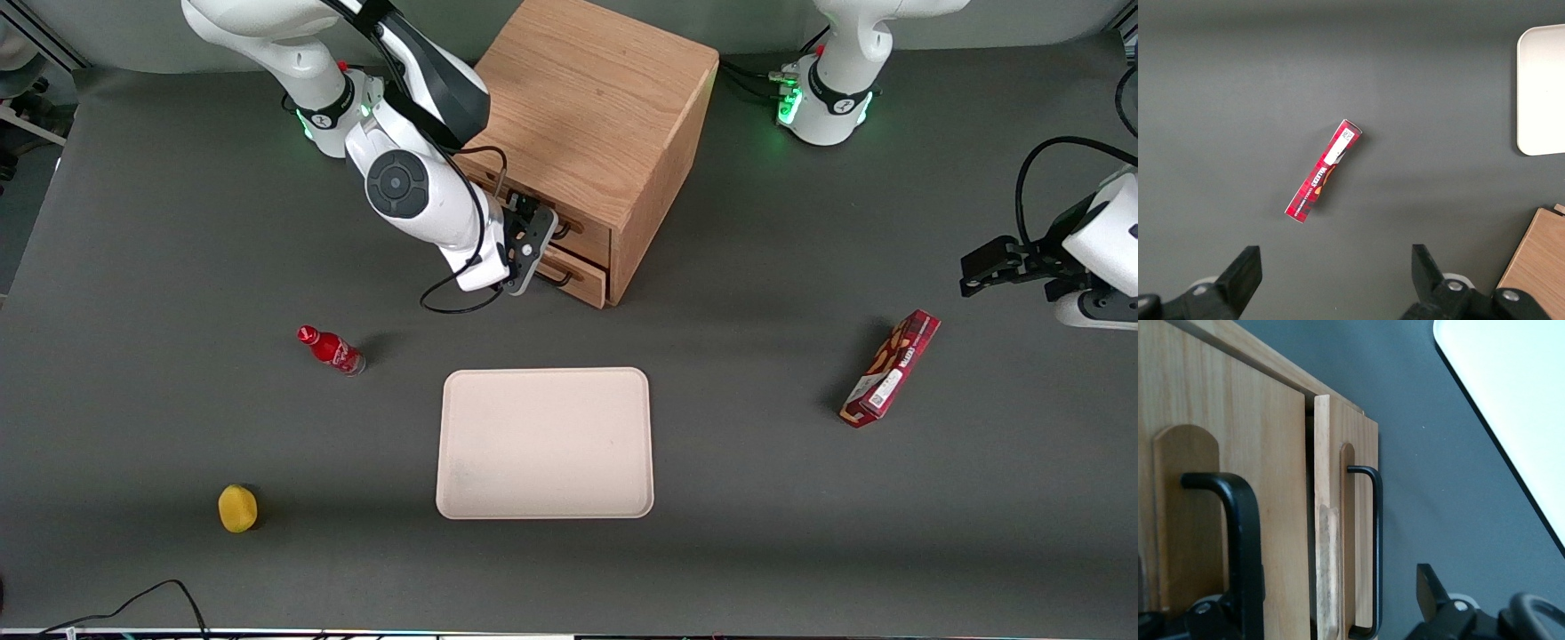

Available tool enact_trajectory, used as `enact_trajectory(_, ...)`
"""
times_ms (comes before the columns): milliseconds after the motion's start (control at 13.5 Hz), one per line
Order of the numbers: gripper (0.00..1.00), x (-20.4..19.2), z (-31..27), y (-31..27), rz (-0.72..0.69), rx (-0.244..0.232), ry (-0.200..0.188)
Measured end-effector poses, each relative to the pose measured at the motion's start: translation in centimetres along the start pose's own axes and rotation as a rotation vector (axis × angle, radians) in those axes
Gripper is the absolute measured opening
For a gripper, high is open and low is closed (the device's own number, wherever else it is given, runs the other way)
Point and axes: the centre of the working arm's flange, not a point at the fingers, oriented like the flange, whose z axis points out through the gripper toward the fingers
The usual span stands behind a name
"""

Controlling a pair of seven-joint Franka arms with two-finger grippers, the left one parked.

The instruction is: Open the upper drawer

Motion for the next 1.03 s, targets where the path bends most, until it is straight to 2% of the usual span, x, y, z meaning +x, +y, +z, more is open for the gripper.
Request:
enact_trajectory(665, 1.0, 0.0, -1.7, 1.0, 0.013, 0.003, -0.002)
enact_trajectory(1034, 1.0, -0.5, -4.2, 3.9, 0.026, -0.023, 0.003)
